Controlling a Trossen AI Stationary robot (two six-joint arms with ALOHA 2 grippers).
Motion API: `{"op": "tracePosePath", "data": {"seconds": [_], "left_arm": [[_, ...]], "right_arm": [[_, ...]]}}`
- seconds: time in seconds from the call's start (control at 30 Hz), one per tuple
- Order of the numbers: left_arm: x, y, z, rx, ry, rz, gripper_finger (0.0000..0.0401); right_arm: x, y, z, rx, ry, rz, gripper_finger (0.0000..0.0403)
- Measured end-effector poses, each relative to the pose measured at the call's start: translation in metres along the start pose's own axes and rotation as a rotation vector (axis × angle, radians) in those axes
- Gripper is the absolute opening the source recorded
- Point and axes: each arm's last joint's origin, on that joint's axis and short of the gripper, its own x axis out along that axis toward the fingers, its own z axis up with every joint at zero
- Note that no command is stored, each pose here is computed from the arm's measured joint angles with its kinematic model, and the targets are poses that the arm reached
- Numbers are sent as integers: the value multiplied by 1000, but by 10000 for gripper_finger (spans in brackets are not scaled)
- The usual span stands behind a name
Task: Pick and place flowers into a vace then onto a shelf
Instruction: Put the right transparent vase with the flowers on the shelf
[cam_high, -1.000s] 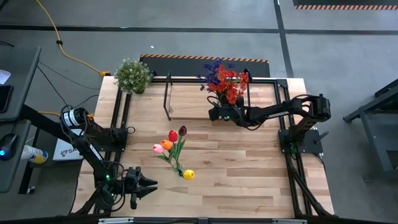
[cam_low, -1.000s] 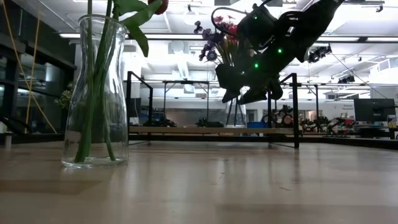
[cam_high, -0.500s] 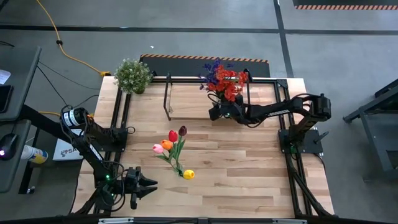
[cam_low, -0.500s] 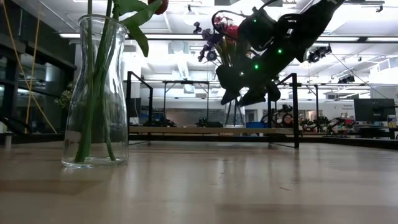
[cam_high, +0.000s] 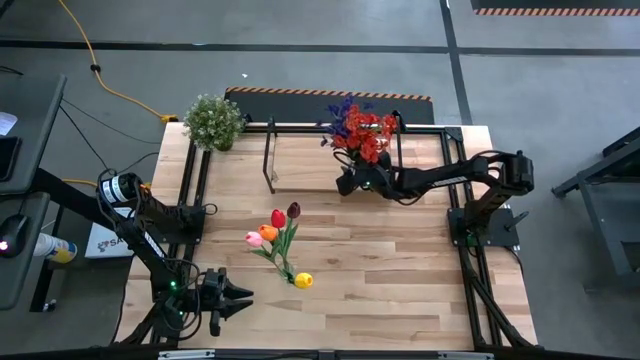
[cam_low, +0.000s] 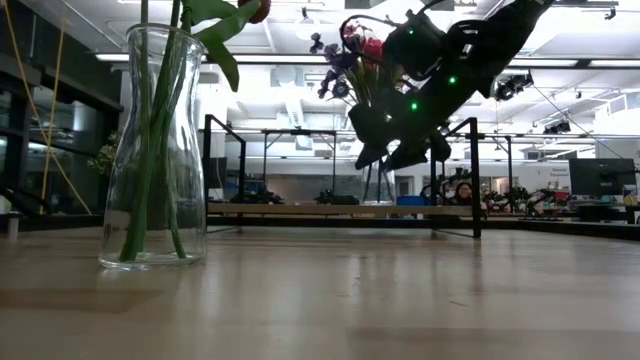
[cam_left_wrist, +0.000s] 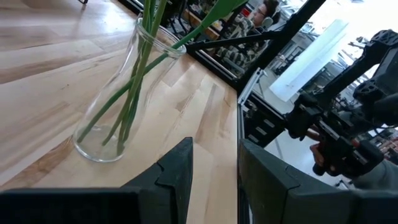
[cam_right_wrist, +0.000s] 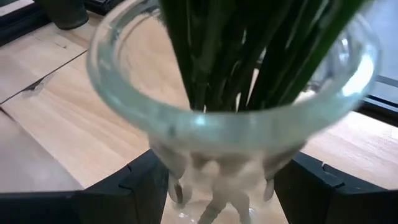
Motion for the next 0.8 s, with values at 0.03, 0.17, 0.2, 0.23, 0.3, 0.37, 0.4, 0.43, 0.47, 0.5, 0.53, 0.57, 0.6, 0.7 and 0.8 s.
{"op": "tracePosePath", "data": {"seconds": [0.03,0.17,0.2,0.23,0.3,0.37,0.4,0.43,0.47,0.5,0.53,0.57,0.6,0.7,0.8], "left_arm": [[0,0,0,4,1,1,163],[0,1,0,14,2,4,163],[0,1,0,14,2,4,163],[0,1,0,15,2,4,163],[0,1,-1,17,2,5,163],[0,1,-1,17,2,5,163],[0,1,-1,17,2,5,163],[0,1,-1,17,2,5,163],[0,1,-1,17,2,5,163],[0,1,-1,17,2,5,163],[0,1,-1,17,2,5,163],[0,1,-1,16,2,5,163],[0,1,-1,16,2,5,163],[0,1,-1,16,2,5,163],[0,1,-1,16,2,5,163]], "right_arm": [[-1,-1,1,-3,6,2,240],[-7,-5,2,-16,31,-8,240],[-8,-6,3,-19,39,-8,240],[-8,-6,3,-22,45,-9,240],[-8,-7,3,-21,47,-13,240],[-7,-8,4,-19,54,-5,240],[-7,-9,4,-17,56,-3,240],[-6,-9,4,-16,56,-2,240],[-6,-9,4,-16,55,-3,240],[-6,-9,4,-15,55,-3,240],[-6,-9,4,-15,56,-2,240],[-6,-9,4,-14,58,1,240],[-6,-9,4,-14,60,5,240],[-6,-9,4,-21,63,10,240],[-5,-10,5,-35,77,31,242]]}}
